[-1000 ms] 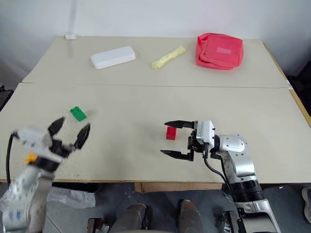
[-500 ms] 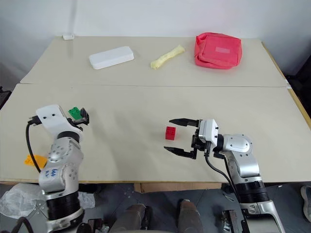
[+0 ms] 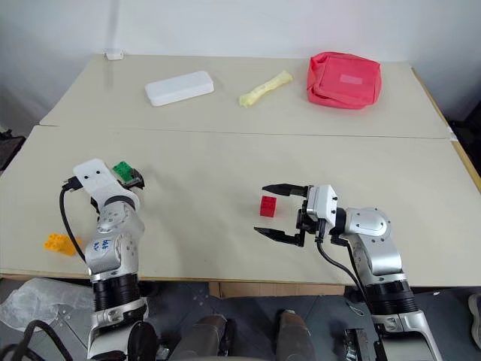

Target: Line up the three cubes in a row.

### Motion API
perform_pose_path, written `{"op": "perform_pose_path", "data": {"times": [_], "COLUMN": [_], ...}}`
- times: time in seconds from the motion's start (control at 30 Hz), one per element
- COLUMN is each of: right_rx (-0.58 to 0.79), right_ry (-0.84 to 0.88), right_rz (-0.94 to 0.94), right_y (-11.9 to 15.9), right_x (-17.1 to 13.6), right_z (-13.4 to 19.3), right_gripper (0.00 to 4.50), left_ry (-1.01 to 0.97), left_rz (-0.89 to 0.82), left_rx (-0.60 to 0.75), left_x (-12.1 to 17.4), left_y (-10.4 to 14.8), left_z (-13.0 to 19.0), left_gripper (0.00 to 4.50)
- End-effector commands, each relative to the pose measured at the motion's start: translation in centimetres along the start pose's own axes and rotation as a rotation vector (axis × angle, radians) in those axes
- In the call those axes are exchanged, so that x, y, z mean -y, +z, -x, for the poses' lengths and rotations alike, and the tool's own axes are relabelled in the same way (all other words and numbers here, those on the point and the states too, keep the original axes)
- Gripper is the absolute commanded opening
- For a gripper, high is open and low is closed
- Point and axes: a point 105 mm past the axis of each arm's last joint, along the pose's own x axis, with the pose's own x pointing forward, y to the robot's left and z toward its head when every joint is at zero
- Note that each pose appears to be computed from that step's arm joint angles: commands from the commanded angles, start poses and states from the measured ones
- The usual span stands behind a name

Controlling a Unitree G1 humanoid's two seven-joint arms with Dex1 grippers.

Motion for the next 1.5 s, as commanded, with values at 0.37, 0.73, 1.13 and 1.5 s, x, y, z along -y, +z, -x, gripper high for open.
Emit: {"op": "perform_pose_path", "data": {"times": [0.37,0.73,1.13,1.5], "right_rx": [0.013,0.005,-0.01,-0.025], "right_ry": [-0.001,0.008,0.019,0.014], "right_rz": [0.023,0.018,0.004,-0.01], "right_y": [0.5,0.3,-0.1,-0.6], "right_x": [-0.2,-0.3,-0.3,-0.3], "right_z": [-0.1,-0.1,0.1,0.3], "right_gripper": [4.5,4.5,4.5,4.5], "left_ry": [-0.031,-0.027,0.056,0.09], "left_rz": [0.004,0.076,0.162,0.192], "left_rx": [0.057,0.061,0.147,0.104], "left_x": [1.1,3.2,3.7,4.2], "left_y": [1.1,1.0,2.9,2.1], "left_z": [-0.8,0.3,-1.5,-2.8], "left_gripper": [3.05,4.47,4.47,4.29]}}
